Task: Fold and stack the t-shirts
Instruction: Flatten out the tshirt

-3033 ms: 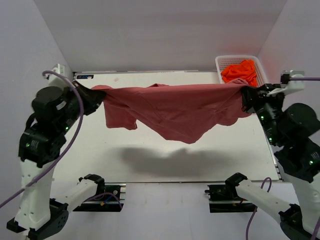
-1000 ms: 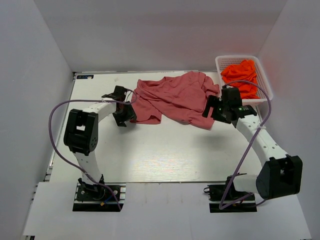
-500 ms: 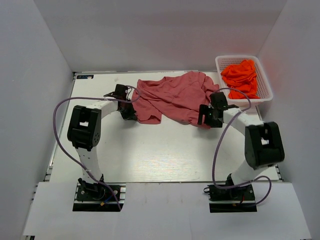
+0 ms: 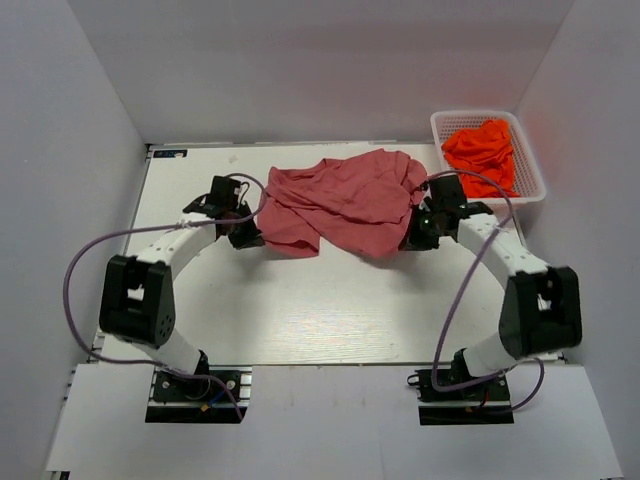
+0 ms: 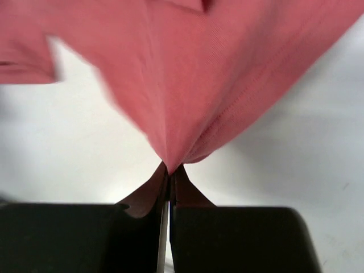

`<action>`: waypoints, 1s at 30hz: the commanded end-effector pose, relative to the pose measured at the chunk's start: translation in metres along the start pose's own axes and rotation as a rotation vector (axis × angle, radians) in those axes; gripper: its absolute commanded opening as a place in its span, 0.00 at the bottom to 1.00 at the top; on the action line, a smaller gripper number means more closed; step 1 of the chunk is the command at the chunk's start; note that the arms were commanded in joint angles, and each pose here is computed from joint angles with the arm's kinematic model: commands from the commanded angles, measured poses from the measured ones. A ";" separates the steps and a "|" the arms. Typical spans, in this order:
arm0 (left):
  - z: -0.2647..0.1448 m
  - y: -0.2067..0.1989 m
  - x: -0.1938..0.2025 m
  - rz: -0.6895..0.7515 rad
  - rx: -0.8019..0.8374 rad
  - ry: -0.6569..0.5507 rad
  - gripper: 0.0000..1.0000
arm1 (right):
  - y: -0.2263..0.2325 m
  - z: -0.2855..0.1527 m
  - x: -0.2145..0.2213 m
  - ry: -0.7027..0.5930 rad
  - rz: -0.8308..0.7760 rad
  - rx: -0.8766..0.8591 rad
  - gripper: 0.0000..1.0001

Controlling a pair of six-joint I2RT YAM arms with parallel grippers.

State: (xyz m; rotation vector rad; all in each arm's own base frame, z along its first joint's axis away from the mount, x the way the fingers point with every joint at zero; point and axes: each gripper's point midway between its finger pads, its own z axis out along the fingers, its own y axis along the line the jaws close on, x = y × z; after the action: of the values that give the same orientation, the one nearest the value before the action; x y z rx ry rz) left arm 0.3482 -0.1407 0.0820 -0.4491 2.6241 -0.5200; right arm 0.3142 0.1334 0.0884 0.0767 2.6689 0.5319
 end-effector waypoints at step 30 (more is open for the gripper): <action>-0.010 0.008 0.014 -0.011 -0.015 0.009 0.00 | -0.010 -0.014 -0.059 -0.021 0.057 0.044 0.59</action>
State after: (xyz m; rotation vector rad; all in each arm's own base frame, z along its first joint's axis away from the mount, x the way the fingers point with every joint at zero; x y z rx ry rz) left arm 0.3202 -0.1333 0.0681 -0.4984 2.6746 -0.4932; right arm 0.3434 0.1184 0.1293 0.1923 2.7096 0.5620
